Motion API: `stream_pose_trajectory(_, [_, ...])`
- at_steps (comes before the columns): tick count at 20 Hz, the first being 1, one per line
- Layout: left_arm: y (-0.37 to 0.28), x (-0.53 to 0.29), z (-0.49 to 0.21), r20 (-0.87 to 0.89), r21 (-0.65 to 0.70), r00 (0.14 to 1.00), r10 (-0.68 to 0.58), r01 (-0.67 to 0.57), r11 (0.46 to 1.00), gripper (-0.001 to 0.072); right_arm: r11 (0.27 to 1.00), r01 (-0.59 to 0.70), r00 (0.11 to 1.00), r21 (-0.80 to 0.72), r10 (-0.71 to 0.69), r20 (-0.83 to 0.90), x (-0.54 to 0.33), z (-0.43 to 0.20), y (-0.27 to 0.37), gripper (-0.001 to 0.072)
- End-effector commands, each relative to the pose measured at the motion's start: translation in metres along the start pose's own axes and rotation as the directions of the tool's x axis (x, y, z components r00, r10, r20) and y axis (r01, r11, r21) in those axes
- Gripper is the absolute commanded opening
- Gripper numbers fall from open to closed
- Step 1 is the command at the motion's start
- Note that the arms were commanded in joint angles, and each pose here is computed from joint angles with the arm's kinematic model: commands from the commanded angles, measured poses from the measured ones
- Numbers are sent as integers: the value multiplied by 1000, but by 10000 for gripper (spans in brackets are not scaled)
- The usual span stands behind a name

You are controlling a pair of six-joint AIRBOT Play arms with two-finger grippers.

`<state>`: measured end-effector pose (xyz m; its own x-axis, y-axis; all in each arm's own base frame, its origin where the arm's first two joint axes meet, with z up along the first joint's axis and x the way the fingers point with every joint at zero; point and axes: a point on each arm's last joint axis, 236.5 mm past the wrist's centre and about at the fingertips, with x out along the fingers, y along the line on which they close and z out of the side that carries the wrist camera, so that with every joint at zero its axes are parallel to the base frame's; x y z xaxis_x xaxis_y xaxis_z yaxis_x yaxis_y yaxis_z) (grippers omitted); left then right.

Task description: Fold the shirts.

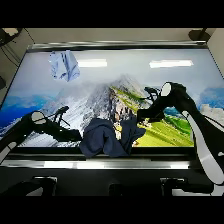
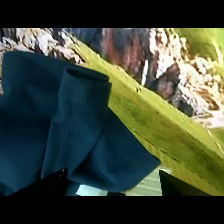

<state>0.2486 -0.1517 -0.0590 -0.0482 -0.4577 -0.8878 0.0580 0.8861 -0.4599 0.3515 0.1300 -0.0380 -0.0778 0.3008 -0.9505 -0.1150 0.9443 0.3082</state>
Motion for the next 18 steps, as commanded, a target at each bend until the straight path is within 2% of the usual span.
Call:
stream_pose_trajectory(1, [-7, 14, 34, 160, -94, 984, -80, 96, 991, 713, 998, -40, 997, 43, 38, 66, 8, 20, 7, 679])
stream_pose_trajectory(3, [-18, 15, 52, 221, -102, 966, -135, 161, 982, 665, 998, -43, 996, 44, 39, 79, 8, 23, 7, 679])
stream_pose_trajectory(5, [-25, 19, 63, 252, -101, 951, -181, 211, 972, 665, 998, -49, 997, 50, 46, 62, 12, 21, 7, 679])
stream_pose_trajectory(8, [-18, 34, 64, 229, -123, 957, -176, 208, 970, 653, 994, -84, 996, 70, 83, 15, 23, 16, 13, 679])
stream_pose_trajectory(10, [-14, 42, 62, 212, -131, 962, -172, 202, 971, 496, 991, -108, 994, 84, 109, -2, 30, 15, 17, 679])
stream_pose_trajectory(12, [-13, 42, 63, 215, -133, 962, -170, 201, 970, 241, 987, -126, 992, 99, 128, -19, 36, 14, 19, 679])
stream_pose_trajectory(14, [-18, 41, 65, 224, -105, 956, -191, 219, 970, 74, 979, -144, 987, 144, 152, -53, 46, 11, 21, 678])
stream_pose_trajectory(15, [-21, 40, 66, 228, -93, 952, -205, 231, 968, 34, 976, -151, 984, 157, 163, -67, 52, 10, 22, 677])
stream_pose_trajectory(17, [-24, 39, 68, 233, -93, 947, -219, 246, 965, 33, 970, -164, 980, 181, 180, -81, 62, 11, 23, 672])
stream_pose_trajectory(18, [-25, 39, 67, 229, -92, 948, -221, 247, 965, 32, 967, -173, 979, 189, 190, -76, 66, 13, 24, 597])
